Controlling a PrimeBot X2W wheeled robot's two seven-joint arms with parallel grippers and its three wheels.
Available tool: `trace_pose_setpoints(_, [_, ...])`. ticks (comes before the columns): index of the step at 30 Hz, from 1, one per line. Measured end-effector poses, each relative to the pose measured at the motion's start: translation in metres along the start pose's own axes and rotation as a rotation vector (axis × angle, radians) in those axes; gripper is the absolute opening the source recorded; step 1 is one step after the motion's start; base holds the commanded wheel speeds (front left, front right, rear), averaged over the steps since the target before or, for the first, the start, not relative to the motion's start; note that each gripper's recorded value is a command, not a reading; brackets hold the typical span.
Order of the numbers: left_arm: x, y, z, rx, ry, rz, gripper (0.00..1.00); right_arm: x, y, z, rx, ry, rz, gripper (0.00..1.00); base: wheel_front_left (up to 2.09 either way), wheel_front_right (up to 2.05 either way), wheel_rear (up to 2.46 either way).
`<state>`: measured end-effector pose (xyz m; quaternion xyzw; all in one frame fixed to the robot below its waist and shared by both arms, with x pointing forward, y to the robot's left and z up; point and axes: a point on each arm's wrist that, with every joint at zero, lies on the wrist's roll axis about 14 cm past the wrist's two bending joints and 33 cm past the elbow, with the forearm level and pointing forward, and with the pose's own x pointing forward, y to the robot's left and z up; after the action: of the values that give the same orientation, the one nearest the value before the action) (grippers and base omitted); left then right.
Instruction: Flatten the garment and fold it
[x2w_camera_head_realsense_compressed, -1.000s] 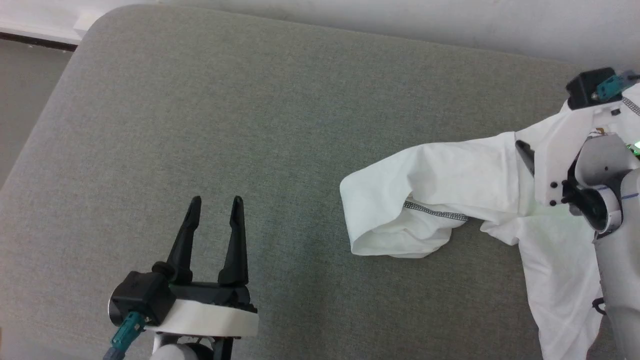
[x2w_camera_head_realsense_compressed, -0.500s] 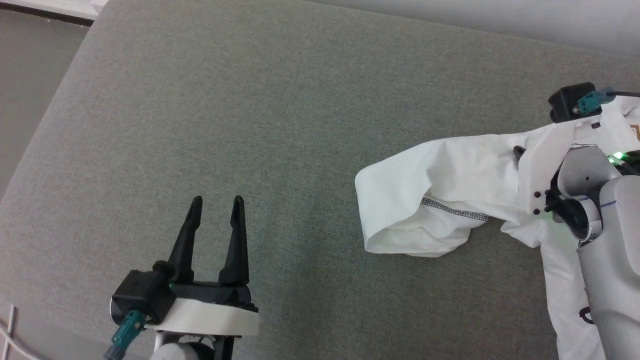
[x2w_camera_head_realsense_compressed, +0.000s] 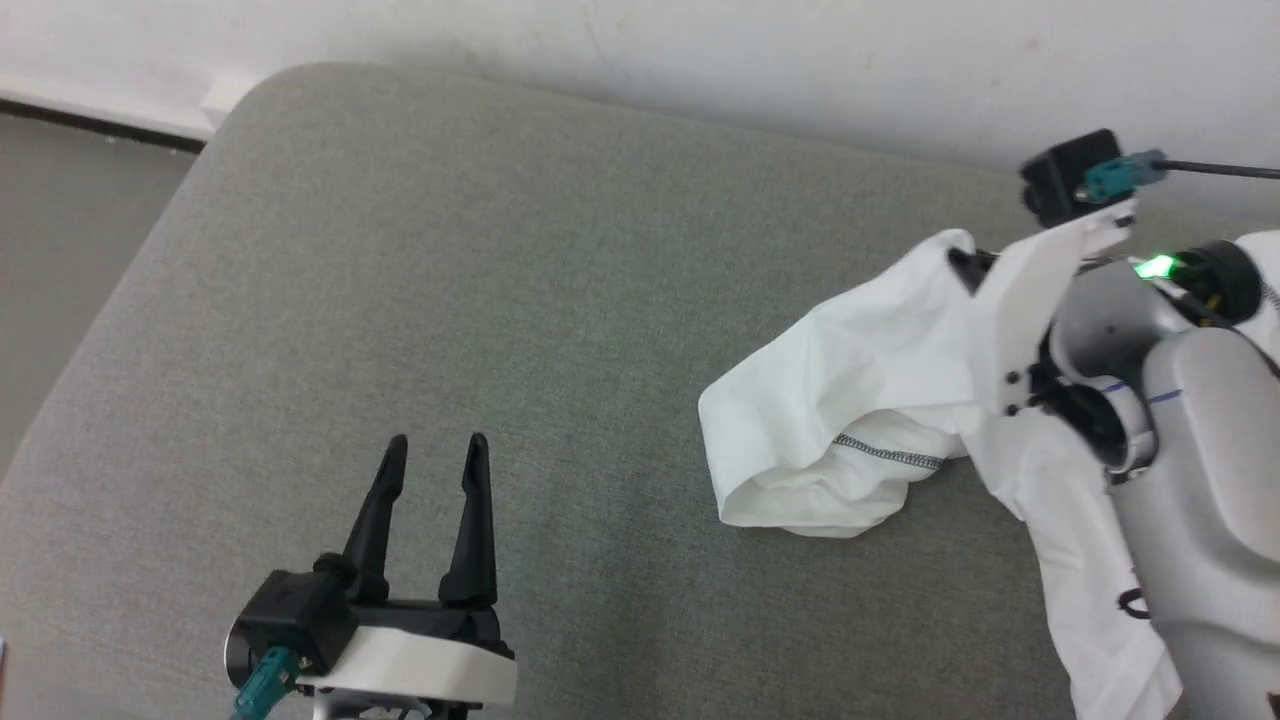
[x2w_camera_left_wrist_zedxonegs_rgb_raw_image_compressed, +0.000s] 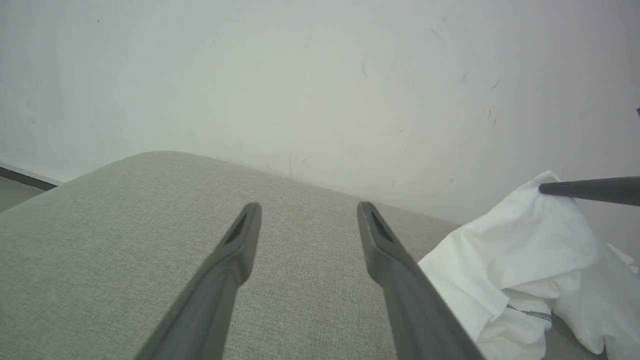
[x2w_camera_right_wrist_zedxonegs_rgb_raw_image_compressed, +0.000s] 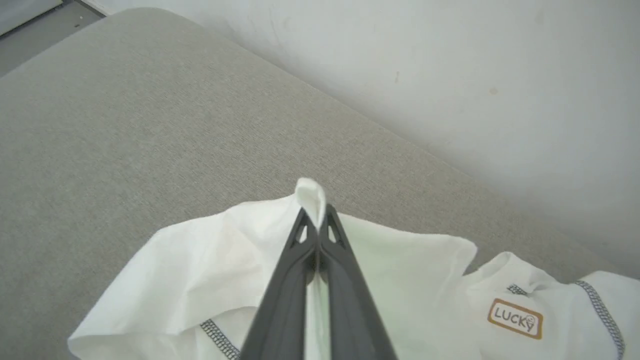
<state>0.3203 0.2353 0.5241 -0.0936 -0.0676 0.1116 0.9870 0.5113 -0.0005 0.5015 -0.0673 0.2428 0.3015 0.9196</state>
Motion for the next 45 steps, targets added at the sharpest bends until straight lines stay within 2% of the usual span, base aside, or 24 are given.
trace_pose_setpoints(5, [-0.013,0.002,0.009,-0.008,-0.028,0.003,1.0,-0.016,0.076,0.032,-0.048,-0.084,0.173,0.0,0.0,0.0,0.0])
trace_pose_setpoints(9, [-0.02,0.008,0.014,-0.007,-0.041,0.023,1.0,-0.023,0.147,0.035,-0.072,-0.093,0.344,0.0,0.0,0.0,0.0])
trace_pose_setpoints(12, [-0.024,0.015,0.013,-0.002,-0.036,0.044,1.0,-0.023,0.187,0.014,-0.061,-0.045,0.456,0.0,0.0,0.0,0.0])
trace_pose_setpoints(17, [-0.026,0.019,0.011,0.003,-0.025,0.058,1.0,-0.02,0.219,-0.066,-0.074,0.195,0.546,0.02,0.0,0.0,0.0])
trace_pose_setpoints(18, [-0.027,0.02,0.01,0.003,-0.022,0.061,1.0,-0.021,0.223,-0.085,-0.086,0.265,0.558,0.16,0.0,0.0,0.0])
trace_pose_setpoints(19, [-0.027,0.021,0.009,0.003,-0.019,0.065,1.0,-0.024,0.228,-0.103,-0.099,0.329,0.572,0.24,0.0,0.0,0.0])
trace_pose_setpoints(21, [-0.028,0.023,0.008,0.001,-0.014,0.072,1.0,-0.029,0.234,-0.126,-0.112,0.415,0.594,0.34,0.0,0.0,0.0])
trace_pose_setpoints(22, [-0.028,0.023,0.007,0.001,-0.012,0.074,1.0,-0.031,0.235,-0.134,-0.113,0.448,0.602,0.43,0.0,0.0,0.0])
trace_pose_setpoints(23, [-0.027,0.023,0.007,0.001,-0.01,0.075,1.0,-0.033,0.237,-0.138,-0.104,0.465,0.611,0.85,0.0,0.0,0.0])
trace_pose_setpoints(24, [-0.027,0.023,0.006,0.0,-0.009,0.075,1.0,-0.033,0.237,-0.137,-0.084,0.459,0.614,1.0,0.0,0.0,0.0])
trace_pose_setpoints(28, [-0.025,0.02,0.006,-0.004,-0.009,0.063,1.0,-0.029,0.232,-0.101,0.029,0.326,0.614,1.0,0.0,0.0,0.0])
trace_pose_setpoints(32, [-0.022,0.015,0.007,-0.011,-0.015,0.043,1.0,-0.024,0.206,-0.047,0.139,0.131,0.561,1.0,0.0,0.0,0.0])
trace_pose_setpoints(34, [-0.02,0.012,0.007,-0.011,-0.019,0.031,1.0,-0.022,0.18,-0.024,0.174,0.035,0.497,1.0,0.0,0.0,0.0])
trace_pose_setpoints(37, [-0.017,0.007,0.008,-0.014,-0.023,0.016,1.0,-0.02,0.124,-0.008,0.178,-0.054,0.344,1.0,0.0,0.0,0.0])
trace_pose_setpoints(41, [-0.014,0.003,0.008,-0.008,-0.024,-0.002,1.0,-0.023,0.047,-0.021,0.105,-0.031,0.119,1.0,0.0,0.0,0.0])
trace_pose_setpoints(45, [-0.011,0.001,0.005,-0.006,-0.015,-0.008,1.0,-0.035,-0.009,-0.079,0.036,0.171,-0.051,1.0,0.0,0.0,0.0])
